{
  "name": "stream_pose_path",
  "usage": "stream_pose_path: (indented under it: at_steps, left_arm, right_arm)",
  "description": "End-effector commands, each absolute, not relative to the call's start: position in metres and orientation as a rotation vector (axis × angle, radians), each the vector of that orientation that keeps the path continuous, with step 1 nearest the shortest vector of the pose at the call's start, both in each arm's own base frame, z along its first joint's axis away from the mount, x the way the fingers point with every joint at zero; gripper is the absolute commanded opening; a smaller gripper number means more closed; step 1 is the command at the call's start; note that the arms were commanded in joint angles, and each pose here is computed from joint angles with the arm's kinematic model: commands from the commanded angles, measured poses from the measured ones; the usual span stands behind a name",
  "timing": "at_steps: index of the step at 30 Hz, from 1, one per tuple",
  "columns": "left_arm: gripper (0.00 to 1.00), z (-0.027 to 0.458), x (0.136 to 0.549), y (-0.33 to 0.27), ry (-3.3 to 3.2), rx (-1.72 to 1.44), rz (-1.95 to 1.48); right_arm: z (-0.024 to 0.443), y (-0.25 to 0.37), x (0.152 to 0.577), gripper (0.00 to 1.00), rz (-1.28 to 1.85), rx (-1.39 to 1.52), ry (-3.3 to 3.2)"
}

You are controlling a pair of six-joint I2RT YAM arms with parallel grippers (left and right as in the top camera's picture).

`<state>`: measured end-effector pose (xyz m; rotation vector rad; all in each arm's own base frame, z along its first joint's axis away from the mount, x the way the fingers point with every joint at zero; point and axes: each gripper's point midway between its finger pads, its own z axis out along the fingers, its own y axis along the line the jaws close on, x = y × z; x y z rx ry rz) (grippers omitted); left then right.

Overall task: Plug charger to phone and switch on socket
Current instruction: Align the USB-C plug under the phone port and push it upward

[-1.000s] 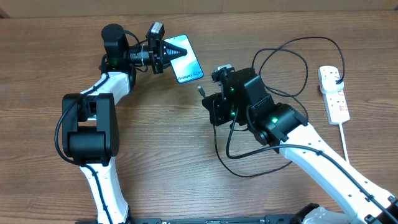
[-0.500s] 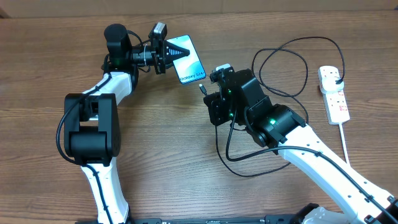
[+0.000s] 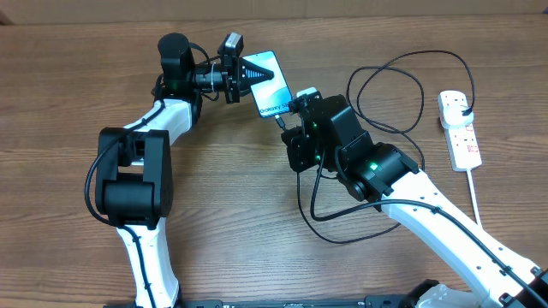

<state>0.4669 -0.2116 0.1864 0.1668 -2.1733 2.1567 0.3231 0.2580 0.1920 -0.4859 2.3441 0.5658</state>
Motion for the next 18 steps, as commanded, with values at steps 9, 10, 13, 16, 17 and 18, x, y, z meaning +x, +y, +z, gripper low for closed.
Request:
stream_pose_path:
  at_steps: [9, 10, 13, 16, 17, 18]
  left_arm:
    - [0.04, 0.2016, 0.4695, -0.2112, -2.196, 0.12, 2.189]
    - [0.04, 0.2016, 0.4695, -0.2114, -2.196, 0.12, 2.189]
    - [0.04, 0.2015, 0.4702, -0.2112, -2.197, 0.126, 2.191]
    - [0.04, 0.2015, 0.4699, -0.2117, -2.195, 0.128, 2.188]
    - [0.04, 0.2015, 0.4699, -0.2119, -2.193, 0.132, 2.186]
    - [0.04, 0.2015, 0.4699, -0.2119, -2.19, 0.138, 2.183]
  right_arm:
    - [0.1987, 0.252, 0.334, 0.04, 0.478, -0.491, 2.307]
    - [0.1987, 0.253, 0.3333, 0.04, 0.484, -0.495, 2.307]
    - [0.1983, 0.2549, 0.3311, 0.04, 0.503, -0.505, 2.312]
    - [0.1973, 0.2544, 0.3304, 0.04, 0.501, -0.506, 2.317]
    - [0.1971, 0.2543, 0.3301, 0.04, 0.501, -0.506, 2.318]
    - [0.197, 0.2542, 0.3301, 0.04, 0.5, -0.506, 2.319]
